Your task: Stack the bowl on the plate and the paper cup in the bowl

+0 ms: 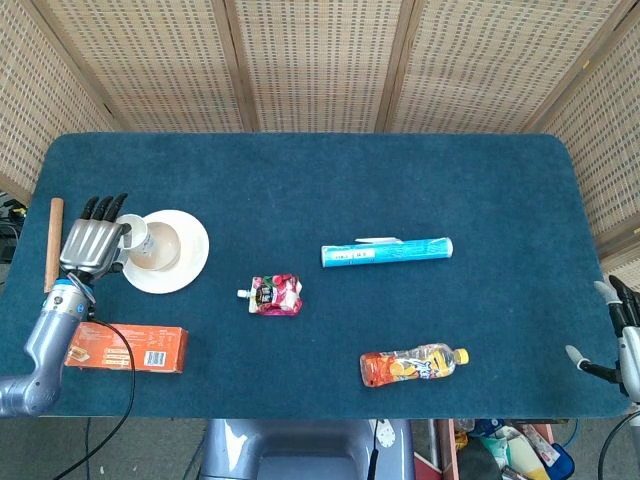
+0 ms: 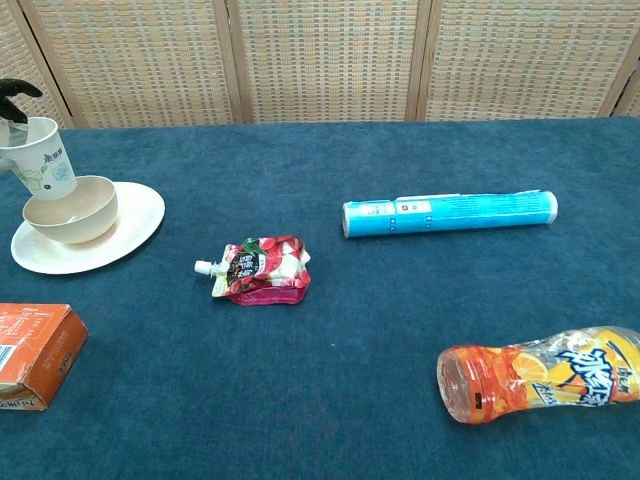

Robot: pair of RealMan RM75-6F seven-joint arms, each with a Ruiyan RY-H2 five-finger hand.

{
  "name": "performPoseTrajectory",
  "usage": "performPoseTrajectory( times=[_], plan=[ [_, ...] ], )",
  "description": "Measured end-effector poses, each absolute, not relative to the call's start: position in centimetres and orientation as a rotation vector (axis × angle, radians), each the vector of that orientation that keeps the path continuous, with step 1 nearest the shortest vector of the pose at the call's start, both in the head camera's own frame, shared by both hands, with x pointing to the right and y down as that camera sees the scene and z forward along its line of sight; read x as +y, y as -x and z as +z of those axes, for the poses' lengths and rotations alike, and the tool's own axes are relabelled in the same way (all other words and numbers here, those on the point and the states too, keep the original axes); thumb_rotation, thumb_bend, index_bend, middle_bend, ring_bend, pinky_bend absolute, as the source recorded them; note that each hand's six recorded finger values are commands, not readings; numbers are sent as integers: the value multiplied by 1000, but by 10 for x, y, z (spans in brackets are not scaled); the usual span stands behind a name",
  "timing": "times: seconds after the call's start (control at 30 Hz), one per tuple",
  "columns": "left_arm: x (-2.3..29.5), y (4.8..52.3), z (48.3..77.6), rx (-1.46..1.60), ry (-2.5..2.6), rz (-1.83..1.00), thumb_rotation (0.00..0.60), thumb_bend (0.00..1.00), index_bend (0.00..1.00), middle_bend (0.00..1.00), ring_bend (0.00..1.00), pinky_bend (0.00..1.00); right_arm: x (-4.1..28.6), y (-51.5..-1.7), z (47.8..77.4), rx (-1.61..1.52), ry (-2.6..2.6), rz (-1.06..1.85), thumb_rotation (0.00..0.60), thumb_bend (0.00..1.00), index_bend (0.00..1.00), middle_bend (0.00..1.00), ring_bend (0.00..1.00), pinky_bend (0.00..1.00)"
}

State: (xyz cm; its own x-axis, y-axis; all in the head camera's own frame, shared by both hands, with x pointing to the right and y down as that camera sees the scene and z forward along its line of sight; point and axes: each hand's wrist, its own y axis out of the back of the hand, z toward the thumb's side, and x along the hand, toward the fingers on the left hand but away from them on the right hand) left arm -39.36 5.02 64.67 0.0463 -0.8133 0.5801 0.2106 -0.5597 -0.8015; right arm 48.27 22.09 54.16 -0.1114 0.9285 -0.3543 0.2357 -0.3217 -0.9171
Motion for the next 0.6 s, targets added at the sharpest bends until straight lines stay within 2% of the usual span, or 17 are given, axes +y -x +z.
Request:
performPoseTrajectory(
  times=[0.6],
  plan=[
    [53,376,692,561,1517,-1710,600,437,620,0,0,0,221,-486,541,-1321,1559,1481,600,173,64,0,0,0]
  ],
)
